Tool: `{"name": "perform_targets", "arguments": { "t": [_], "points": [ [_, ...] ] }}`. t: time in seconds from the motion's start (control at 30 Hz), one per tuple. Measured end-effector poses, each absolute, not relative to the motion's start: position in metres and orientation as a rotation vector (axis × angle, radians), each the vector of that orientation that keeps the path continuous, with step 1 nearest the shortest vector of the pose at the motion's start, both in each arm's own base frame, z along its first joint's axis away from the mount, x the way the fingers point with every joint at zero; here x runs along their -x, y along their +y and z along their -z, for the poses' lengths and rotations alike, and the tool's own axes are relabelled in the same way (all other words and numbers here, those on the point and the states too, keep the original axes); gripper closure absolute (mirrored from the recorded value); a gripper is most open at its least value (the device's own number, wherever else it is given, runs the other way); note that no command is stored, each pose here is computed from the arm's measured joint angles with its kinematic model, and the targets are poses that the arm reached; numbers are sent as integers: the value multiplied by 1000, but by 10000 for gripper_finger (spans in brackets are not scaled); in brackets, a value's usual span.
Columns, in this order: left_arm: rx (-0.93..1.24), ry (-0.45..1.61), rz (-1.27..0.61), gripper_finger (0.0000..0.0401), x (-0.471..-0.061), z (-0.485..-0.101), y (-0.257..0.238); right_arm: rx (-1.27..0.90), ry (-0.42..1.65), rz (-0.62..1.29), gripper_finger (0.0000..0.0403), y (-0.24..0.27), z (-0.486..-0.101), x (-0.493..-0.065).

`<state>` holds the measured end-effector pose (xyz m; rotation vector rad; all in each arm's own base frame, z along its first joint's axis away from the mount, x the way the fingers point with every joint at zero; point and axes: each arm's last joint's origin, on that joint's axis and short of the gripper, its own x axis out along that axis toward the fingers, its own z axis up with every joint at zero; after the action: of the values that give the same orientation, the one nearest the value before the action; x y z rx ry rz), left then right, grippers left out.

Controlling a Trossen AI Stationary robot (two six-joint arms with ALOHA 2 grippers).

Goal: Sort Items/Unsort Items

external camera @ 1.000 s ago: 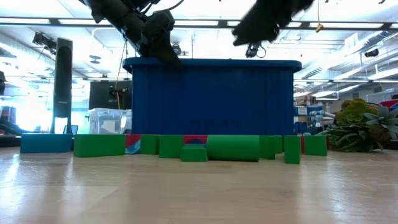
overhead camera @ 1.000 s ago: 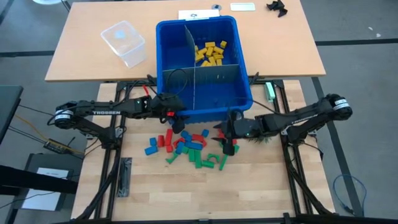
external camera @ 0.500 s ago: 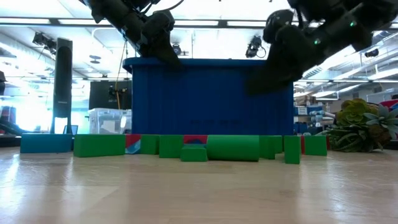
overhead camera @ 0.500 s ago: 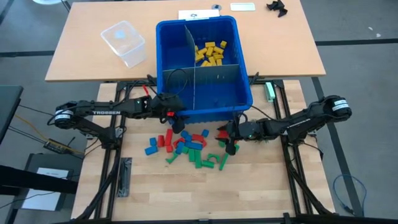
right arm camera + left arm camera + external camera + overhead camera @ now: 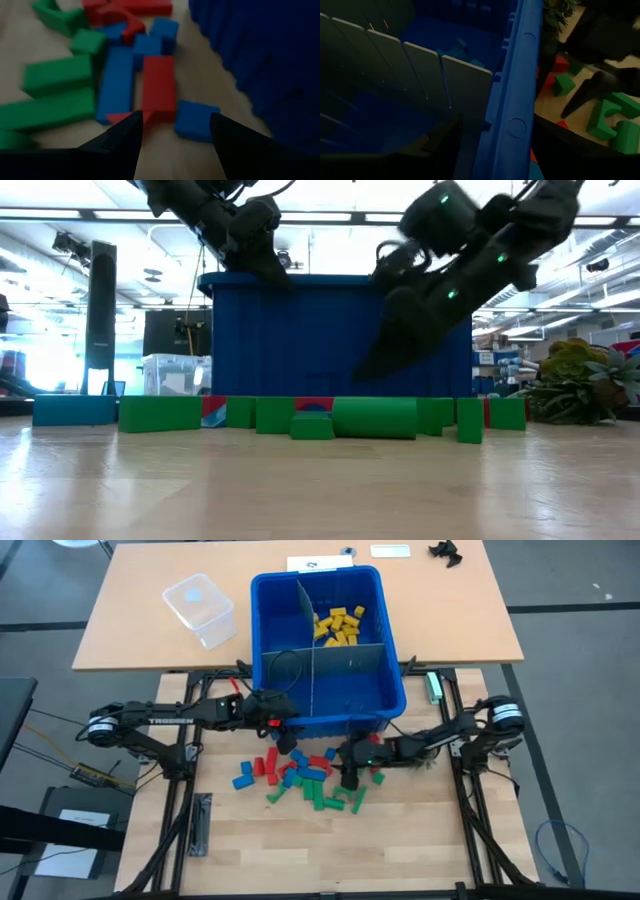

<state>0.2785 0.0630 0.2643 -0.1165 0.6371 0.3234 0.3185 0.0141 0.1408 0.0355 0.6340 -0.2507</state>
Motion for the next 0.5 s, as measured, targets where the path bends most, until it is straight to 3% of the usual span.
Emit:
{"name": "perform_targets", "arguments": {
  "t": [0.5],
  "points": [
    [118,638,-313,170,-278,-264,63,-59,682,309,165,-7,-116,-327]
  ]
}}
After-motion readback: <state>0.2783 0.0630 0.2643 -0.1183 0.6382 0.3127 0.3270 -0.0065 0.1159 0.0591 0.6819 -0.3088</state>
